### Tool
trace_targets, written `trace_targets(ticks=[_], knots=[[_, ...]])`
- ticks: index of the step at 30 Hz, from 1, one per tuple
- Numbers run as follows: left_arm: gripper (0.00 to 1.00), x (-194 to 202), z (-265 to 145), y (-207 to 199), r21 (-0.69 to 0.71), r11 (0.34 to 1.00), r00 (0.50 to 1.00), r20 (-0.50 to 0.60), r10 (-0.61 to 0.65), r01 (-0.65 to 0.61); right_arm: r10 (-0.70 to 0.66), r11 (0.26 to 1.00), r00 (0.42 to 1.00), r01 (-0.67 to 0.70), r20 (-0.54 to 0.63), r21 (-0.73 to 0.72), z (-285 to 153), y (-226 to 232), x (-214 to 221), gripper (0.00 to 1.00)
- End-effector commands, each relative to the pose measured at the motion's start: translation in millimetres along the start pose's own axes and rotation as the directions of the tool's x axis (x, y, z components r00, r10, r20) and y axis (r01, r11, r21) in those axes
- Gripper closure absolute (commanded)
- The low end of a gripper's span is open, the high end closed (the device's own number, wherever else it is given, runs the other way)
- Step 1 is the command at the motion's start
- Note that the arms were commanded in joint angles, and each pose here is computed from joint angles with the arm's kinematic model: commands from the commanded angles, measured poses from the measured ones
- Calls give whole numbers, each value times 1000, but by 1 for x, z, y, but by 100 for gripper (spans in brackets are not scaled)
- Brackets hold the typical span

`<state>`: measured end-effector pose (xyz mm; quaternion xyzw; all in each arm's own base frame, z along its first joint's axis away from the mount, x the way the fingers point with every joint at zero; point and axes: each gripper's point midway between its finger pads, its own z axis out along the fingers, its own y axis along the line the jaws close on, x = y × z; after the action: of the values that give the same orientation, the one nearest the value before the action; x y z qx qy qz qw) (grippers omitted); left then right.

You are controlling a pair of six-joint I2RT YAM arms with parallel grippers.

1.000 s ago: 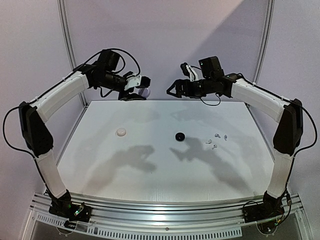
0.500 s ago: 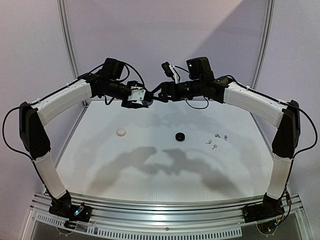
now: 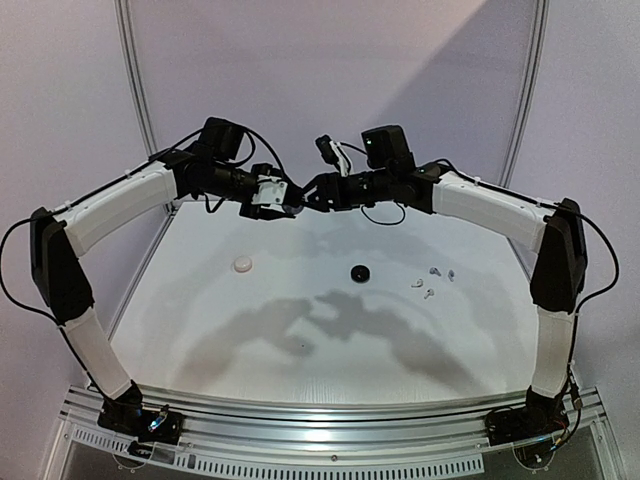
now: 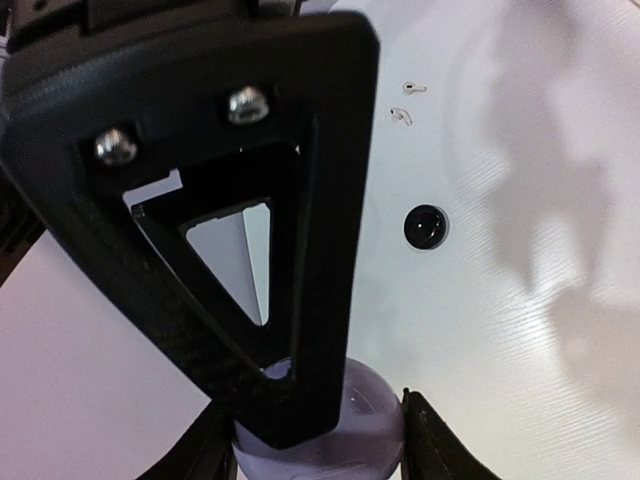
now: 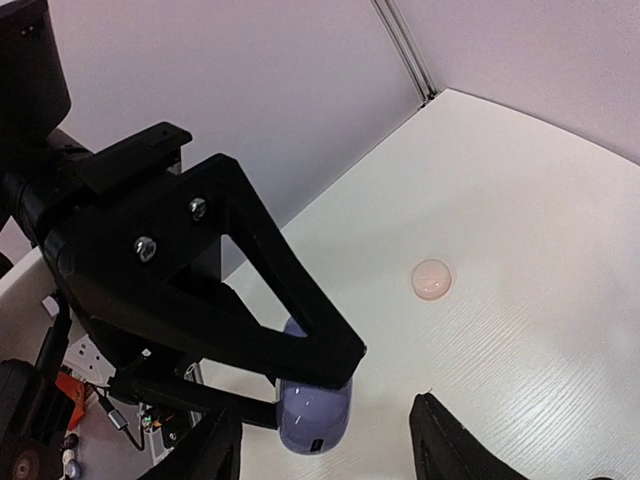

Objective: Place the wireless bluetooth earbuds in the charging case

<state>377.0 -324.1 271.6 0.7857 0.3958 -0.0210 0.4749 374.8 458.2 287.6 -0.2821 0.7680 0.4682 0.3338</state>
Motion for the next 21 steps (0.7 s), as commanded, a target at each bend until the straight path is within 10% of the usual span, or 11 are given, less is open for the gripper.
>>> trace_targets(ticks=[1,8,14,18,21], knots=[[93,-17,-5,1,-11,1000,999,39,15,-14,1,1000,999,0,32,-22,8,0,-12,46],[93,-16,-5,0,-17,1000,999,32,19,-18,11,998,1000,-12,-12,-61,14,1,0,60],[93,-15,-5,1,-25,1000,1000,27,13,-13,10,993,999,-16,-48,-117,15,9,6,100],[90,-13,-4,0,-26,1000,1000,21,0,1,6,987,999,-14,-53,-158,12,14,5,100],[14,-9,-5,4,-56,998,999,3,-41,41,15,988,999,-20,-37,-156,6,11,-1,100]])
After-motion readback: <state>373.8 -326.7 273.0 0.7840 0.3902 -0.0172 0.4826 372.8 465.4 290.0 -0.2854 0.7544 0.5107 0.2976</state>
